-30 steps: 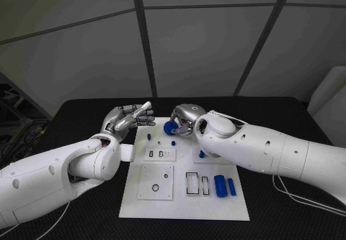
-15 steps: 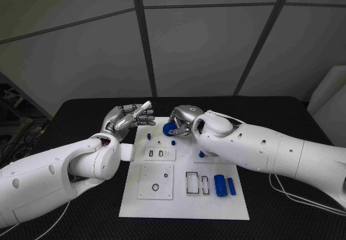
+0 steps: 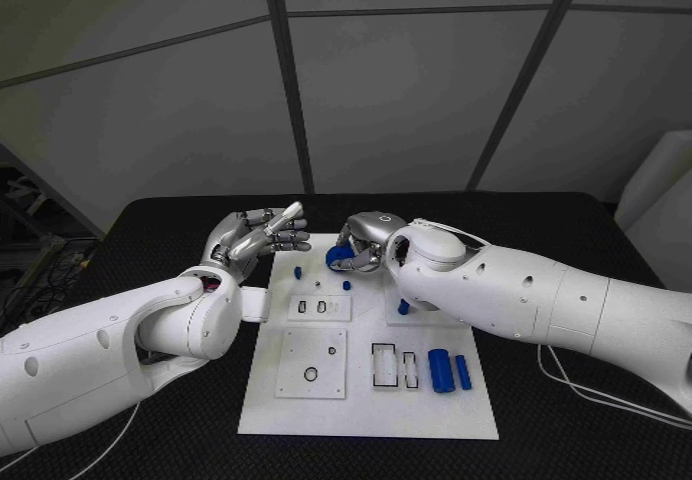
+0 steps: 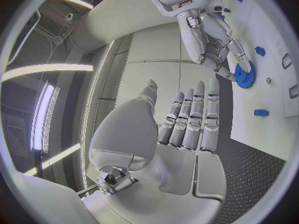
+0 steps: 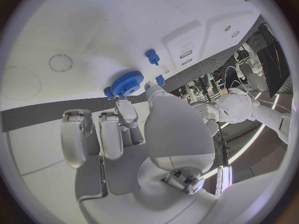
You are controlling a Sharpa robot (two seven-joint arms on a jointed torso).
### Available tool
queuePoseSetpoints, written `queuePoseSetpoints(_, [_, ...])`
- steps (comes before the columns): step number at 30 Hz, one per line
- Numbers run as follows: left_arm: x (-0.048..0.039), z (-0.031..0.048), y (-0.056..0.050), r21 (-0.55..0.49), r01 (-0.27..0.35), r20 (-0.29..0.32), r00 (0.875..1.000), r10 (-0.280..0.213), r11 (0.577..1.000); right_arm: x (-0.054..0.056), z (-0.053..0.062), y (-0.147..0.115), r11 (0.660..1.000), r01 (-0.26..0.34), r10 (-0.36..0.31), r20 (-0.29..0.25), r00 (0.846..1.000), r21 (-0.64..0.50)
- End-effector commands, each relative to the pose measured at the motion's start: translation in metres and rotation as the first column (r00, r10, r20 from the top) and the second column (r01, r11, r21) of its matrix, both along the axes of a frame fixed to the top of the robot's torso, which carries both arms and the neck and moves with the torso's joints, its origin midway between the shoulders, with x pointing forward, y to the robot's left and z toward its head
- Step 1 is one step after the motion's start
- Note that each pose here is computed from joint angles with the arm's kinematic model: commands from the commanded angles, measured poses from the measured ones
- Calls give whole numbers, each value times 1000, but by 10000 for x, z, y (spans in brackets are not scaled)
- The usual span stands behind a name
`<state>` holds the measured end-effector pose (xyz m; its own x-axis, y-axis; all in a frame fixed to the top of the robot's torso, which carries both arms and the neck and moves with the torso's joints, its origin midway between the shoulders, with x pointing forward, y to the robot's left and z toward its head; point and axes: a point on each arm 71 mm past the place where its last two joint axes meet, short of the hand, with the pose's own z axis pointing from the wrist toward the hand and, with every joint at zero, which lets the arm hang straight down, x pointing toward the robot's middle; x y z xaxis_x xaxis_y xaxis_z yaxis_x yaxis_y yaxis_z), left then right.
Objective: Assemble the parts on the task board
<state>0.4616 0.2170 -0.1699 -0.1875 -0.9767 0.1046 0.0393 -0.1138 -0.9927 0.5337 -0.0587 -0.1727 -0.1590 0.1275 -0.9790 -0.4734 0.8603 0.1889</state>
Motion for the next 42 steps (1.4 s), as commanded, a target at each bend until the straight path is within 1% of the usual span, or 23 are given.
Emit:
queuePoseSetpoints(1, [-1,15,-14,0,15,8,1000,-15,1000,3,-57,-44,1000,8,-9,-48,999,-25])
queuePoseSetpoints(7, [0,14,-9,0,14,7,1000,-14,1000,13,-37,-129,999,44,-44,-27,999,-5])
queuePoseSetpoints(13, [0,13,-2,1,12,6,1000,-12,1000,6,-17,-219,998,61,-61,-11,998,10])
queuePoseSetpoints(17, [1,11,0,2,12,6,1000,-12,1000,-19,35,-288,996,66,-68,32,997,58])
queuePoseSetpoints(19, [2,11,1,2,11,6,1000,-11,1000,-40,76,-355,993,64,-71,64,995,99])
queuePoseSetpoints(22, [2,10,8,3,10,6,1000,-10,1000,-85,140,-497,984,54,-72,101,992,173])
queuePoseSetpoints(24, [4,8,17,4,8,6,1000,-8,1000,-123,175,-638,974,50,-76,109,991,220])
queuePoseSetpoints(27, [8,5,33,5,4,5,1000,-4,1000,-170,197,-858,962,56,-81,86,993,266])
queuePoseSetpoints(29, [12,2,44,6,3,5,1000,-3,1000,-195,197,-1056,956,73,-91,51,995,285])
queuePoseSetpoints(32, [18,-4,58,8,1,3,1000,-1,1000,-202,185,-1338,948,107,-112,-1,994,301])
queuePoseSetpoints(35, [25,-9,64,8,0,2,1000,0,1000,-194,169,-1613,941,138,-133,-36,990,308])
queuePoseSetpoints(38, [34,-16,61,8,1,0,1000,-1,1000,-183,150,-1922,940,159,-147,-63,987,303])
queuePoseSetpoints(42, [43,-26,60,8,2,-2,1000,-2,1000,-175,131,-2106,941,169,-152,-79,985,294])
